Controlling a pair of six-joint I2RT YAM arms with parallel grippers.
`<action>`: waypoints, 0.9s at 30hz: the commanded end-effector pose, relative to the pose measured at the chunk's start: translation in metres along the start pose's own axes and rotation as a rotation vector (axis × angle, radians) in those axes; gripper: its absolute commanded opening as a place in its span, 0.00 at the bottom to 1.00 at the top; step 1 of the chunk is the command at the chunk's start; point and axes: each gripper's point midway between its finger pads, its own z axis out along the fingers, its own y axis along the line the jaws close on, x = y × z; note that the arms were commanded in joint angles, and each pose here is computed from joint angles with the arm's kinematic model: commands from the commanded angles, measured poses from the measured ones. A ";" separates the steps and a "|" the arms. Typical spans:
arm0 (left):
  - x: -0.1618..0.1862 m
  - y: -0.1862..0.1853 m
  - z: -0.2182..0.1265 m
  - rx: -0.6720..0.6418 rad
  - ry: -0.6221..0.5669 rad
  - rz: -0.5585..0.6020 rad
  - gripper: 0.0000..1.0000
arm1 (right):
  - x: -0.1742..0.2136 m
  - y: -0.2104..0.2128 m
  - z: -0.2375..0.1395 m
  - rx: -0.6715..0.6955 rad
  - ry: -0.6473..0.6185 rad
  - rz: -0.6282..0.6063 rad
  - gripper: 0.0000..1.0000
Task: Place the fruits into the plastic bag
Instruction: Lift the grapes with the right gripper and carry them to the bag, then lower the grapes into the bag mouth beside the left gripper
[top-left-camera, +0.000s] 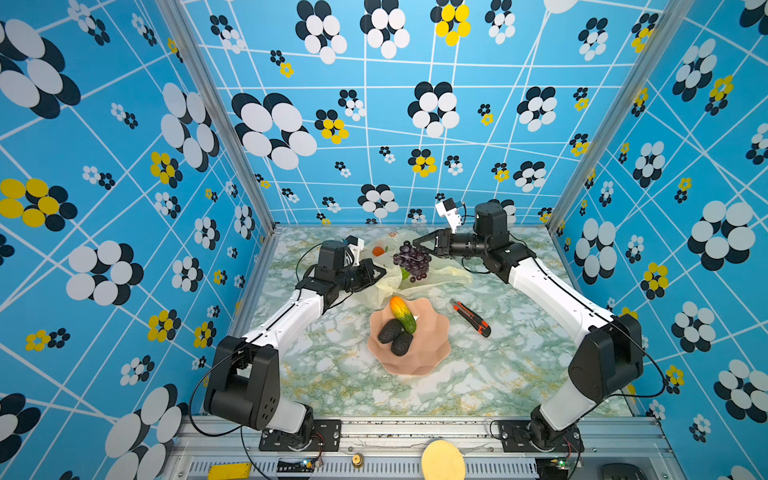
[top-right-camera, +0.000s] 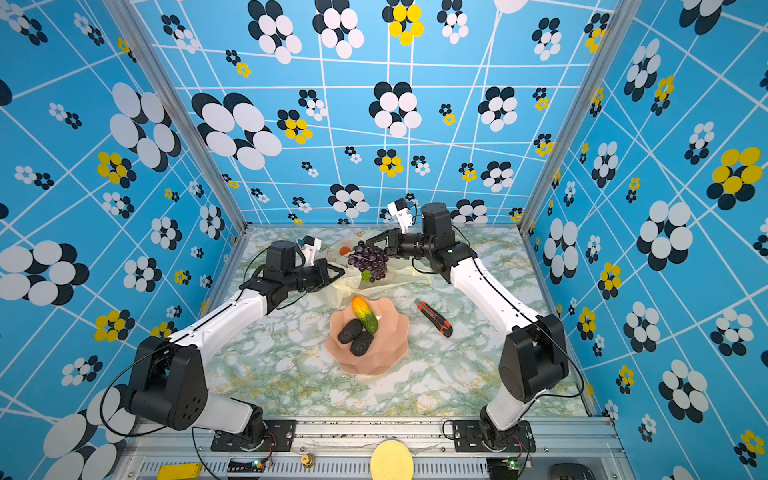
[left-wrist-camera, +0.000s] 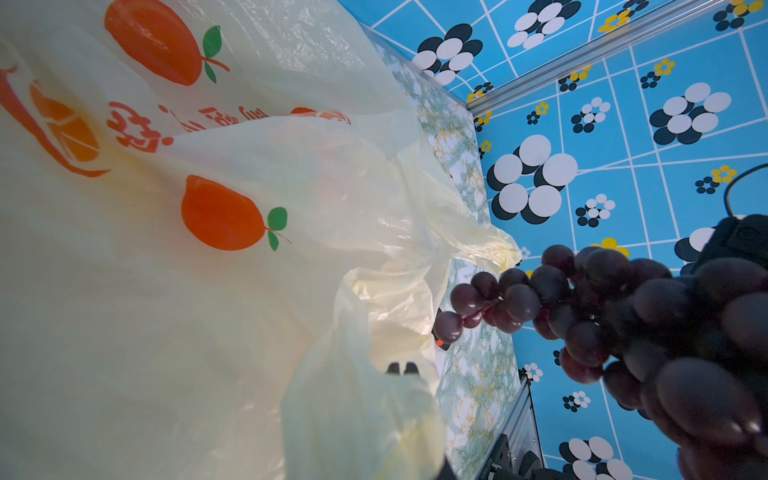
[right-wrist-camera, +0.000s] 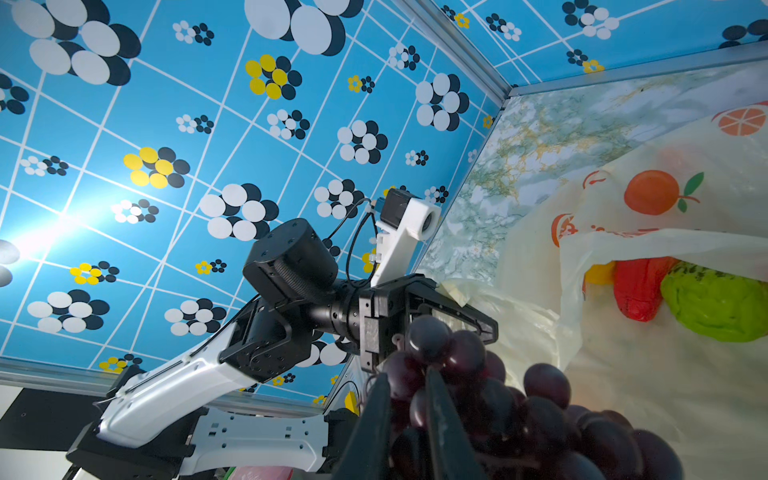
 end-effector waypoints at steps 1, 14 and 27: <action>-0.007 -0.008 -0.010 0.040 -0.025 0.005 0.00 | -0.003 -0.009 0.009 -0.026 0.023 -0.016 0.18; -0.021 -0.018 -0.020 0.064 -0.057 -0.032 0.00 | 0.025 -0.083 0.041 -0.016 0.090 0.105 0.18; -0.034 -0.046 -0.024 0.136 -0.095 -0.031 0.00 | 0.061 -0.125 0.039 0.140 0.201 0.113 0.19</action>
